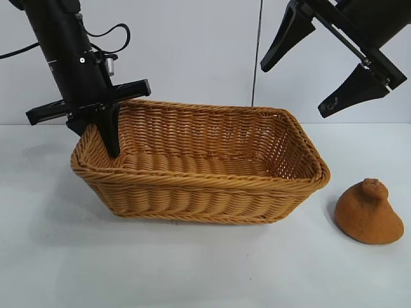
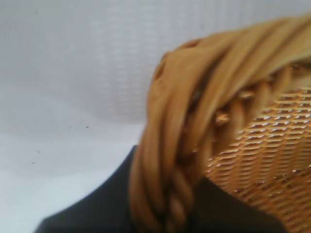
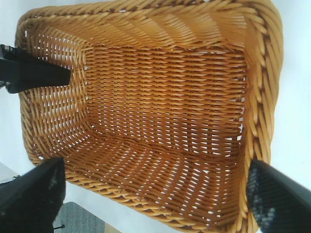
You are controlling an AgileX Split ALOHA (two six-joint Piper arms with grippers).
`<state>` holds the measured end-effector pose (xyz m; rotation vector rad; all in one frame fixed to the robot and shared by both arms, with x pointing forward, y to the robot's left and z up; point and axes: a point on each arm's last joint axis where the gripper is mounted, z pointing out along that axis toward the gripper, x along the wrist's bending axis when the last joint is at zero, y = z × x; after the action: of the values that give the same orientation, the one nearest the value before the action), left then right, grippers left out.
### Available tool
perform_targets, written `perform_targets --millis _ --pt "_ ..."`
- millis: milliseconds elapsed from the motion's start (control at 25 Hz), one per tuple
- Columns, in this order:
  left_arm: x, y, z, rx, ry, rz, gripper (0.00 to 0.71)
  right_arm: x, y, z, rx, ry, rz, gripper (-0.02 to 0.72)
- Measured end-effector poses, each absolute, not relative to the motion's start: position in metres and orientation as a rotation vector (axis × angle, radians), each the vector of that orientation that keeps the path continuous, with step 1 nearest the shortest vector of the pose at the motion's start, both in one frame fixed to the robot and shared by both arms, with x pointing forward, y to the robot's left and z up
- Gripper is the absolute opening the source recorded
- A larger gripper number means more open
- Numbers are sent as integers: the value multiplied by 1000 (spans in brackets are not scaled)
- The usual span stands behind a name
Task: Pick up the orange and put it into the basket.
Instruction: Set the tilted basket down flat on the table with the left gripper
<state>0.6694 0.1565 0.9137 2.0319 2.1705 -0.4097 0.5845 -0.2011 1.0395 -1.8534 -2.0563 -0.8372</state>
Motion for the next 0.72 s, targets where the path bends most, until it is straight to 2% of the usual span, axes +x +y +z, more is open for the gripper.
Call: perform_targets --millis 120,200,360,440,600,720 --pt "670 156 911 2026 2171 -420 88 584 -201 1039 -1854 -2058 -836 694" --pt "670 155 912 2024 2164 -425 132 584 -201 1039 -1854 -2058 -836 694" --pt "673 153 921 2025 2145 -435 412 584 -201 1039 -1852 -2058 -834 694" --pt "678 152 930 2017 2121 -414 517 584 -201 1039 -1852 -2058 -834 694" --pt "688 149 961 1981 2045 -330 573 584 -201 1039 -1851 -2062 -833 694" --pt "691 150 1003 1946 1962 -226 581 584 -202 1039 -1850 -2069 -826 694"
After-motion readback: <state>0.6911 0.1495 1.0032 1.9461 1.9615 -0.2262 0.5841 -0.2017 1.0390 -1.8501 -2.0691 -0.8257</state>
